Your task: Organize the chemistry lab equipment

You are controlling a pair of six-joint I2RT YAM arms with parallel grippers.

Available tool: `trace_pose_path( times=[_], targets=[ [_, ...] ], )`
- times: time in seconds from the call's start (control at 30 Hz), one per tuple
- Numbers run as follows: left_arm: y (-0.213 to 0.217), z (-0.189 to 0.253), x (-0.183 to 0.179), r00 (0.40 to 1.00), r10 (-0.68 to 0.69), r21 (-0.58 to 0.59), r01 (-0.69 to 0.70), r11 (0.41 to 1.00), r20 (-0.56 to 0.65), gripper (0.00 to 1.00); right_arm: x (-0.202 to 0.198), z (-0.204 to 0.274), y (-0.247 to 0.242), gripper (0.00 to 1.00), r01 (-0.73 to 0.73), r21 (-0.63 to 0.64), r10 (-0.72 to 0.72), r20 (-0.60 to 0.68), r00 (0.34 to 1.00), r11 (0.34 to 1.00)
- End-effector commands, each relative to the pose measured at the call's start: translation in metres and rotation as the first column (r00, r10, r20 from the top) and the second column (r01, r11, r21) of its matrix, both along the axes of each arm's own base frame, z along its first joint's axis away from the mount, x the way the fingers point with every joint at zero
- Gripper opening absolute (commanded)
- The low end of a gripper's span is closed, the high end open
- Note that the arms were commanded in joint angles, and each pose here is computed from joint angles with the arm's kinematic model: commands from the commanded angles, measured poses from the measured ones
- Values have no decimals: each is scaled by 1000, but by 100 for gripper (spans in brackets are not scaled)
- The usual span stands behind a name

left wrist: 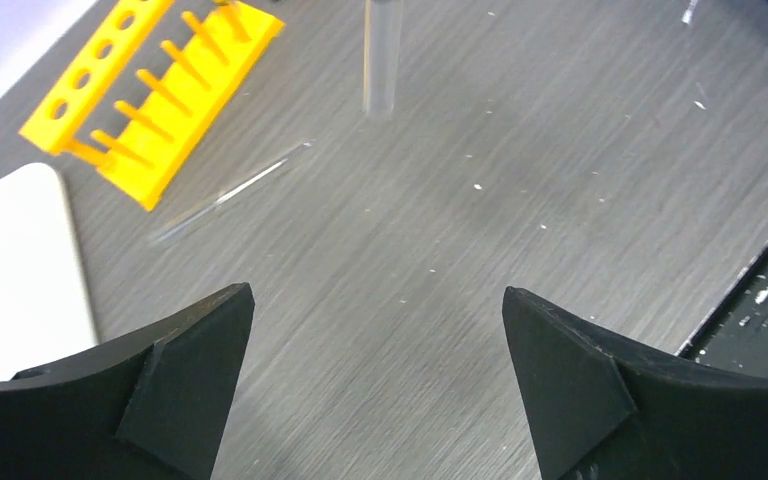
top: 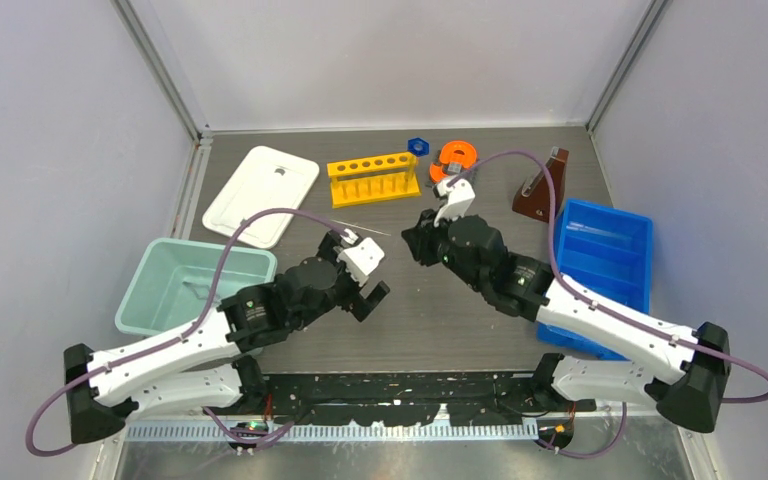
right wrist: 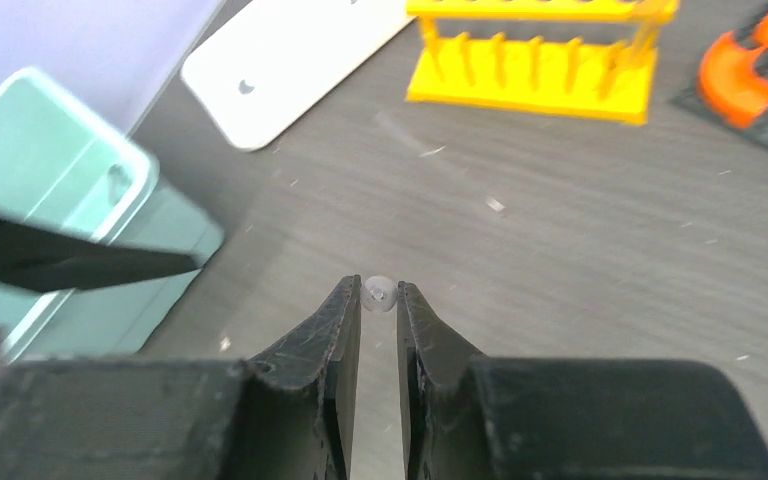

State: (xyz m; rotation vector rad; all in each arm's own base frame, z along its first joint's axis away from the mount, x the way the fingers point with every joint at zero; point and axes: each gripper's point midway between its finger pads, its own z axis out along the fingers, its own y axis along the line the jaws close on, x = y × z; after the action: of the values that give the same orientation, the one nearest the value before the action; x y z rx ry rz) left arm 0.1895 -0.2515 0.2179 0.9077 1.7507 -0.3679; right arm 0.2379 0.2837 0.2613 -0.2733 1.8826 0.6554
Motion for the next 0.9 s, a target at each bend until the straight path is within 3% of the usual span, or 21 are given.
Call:
trace_pose_path(
  times=[0.0,0.23,0.5,0.87],
  targets=[
    [36,36,10,990,135,40,-137,990,43,100,47,23,-21,19,118,-39,-114,86,990,992],
    [89,70,24,961,275,30,-276,961,28,100,109,20,-25,19,204,-103,-188,147,971,974],
    [116,30,29,945,321,173,-327,929,59,100,193,-8,6,19,234,-215,-191,203,960,948],
    [121,41,22,945,309,34,-314,949,111,100,254,-31,30,19,269,-223,-210,257,943,937]
  ],
)
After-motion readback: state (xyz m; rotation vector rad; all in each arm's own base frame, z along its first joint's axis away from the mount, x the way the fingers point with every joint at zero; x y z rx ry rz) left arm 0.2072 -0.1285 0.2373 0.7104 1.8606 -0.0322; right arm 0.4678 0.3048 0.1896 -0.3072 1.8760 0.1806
